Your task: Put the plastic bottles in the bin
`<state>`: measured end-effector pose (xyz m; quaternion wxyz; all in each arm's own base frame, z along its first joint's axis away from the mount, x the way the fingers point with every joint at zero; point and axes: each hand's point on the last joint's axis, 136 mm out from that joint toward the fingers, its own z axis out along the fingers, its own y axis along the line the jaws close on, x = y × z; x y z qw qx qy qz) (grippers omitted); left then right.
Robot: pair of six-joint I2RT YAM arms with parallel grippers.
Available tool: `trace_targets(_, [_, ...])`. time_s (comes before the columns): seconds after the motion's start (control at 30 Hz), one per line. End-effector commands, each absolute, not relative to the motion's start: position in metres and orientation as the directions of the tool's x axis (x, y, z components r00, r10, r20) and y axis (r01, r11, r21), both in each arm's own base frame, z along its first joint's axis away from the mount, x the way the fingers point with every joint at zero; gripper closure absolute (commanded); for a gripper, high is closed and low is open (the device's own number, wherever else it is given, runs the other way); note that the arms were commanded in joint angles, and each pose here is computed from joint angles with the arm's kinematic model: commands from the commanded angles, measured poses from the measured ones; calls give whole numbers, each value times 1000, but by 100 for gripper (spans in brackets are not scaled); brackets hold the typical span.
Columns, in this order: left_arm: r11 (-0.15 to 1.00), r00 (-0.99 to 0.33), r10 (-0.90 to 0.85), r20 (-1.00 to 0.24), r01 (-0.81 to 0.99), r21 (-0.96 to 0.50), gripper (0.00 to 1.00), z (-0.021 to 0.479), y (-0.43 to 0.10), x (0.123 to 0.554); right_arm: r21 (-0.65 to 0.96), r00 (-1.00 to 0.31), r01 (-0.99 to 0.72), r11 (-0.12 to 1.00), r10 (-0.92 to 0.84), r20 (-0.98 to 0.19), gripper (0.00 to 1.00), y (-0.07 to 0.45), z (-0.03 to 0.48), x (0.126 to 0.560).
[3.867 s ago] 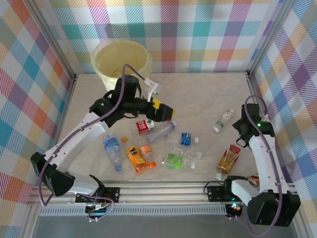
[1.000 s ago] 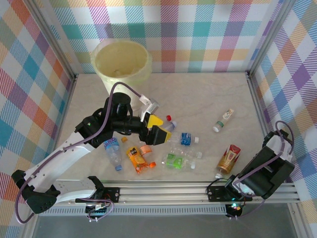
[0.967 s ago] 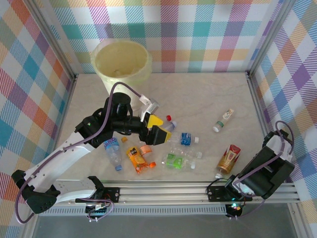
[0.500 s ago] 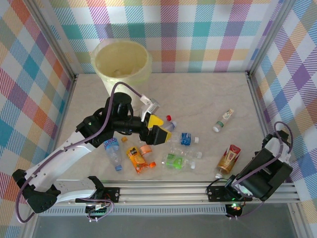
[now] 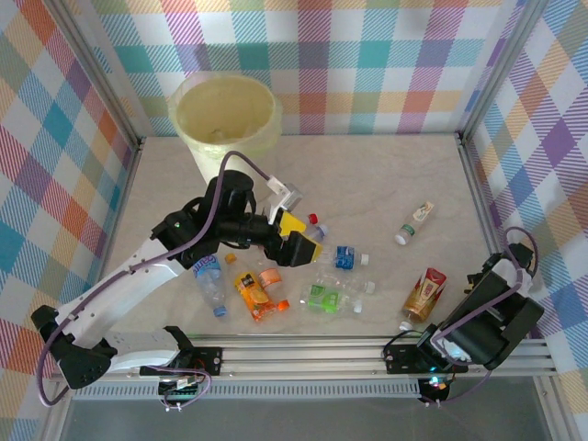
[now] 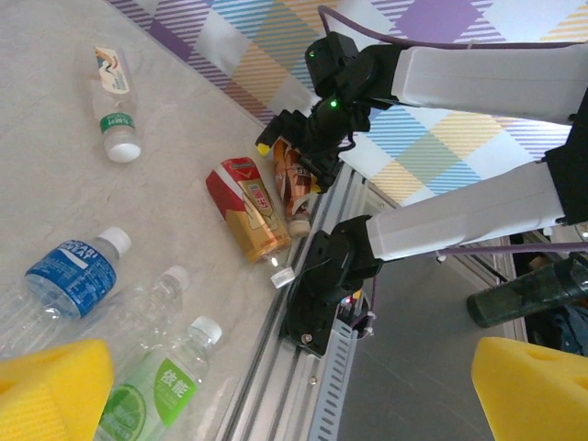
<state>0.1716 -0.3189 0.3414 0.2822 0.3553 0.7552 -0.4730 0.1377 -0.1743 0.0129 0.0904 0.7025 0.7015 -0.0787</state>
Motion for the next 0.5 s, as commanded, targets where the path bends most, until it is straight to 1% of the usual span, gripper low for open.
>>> trace_targets(0.0, [296,-567,277,-775,818,-493,0,342,-320,169,78,3,997,17,971,-241,11,-178,11,149])
trace_targets(0.27, [301,-565,281,-776,820,-488,0,341,-319,169,153,12,988,20,978,-207,15,-170,4,166])
trace_targets(0.47, [316,-565,284,-774,818,-481,0,339,-317,171,167,-11,985,46,980,-200,15,-167,1,178])
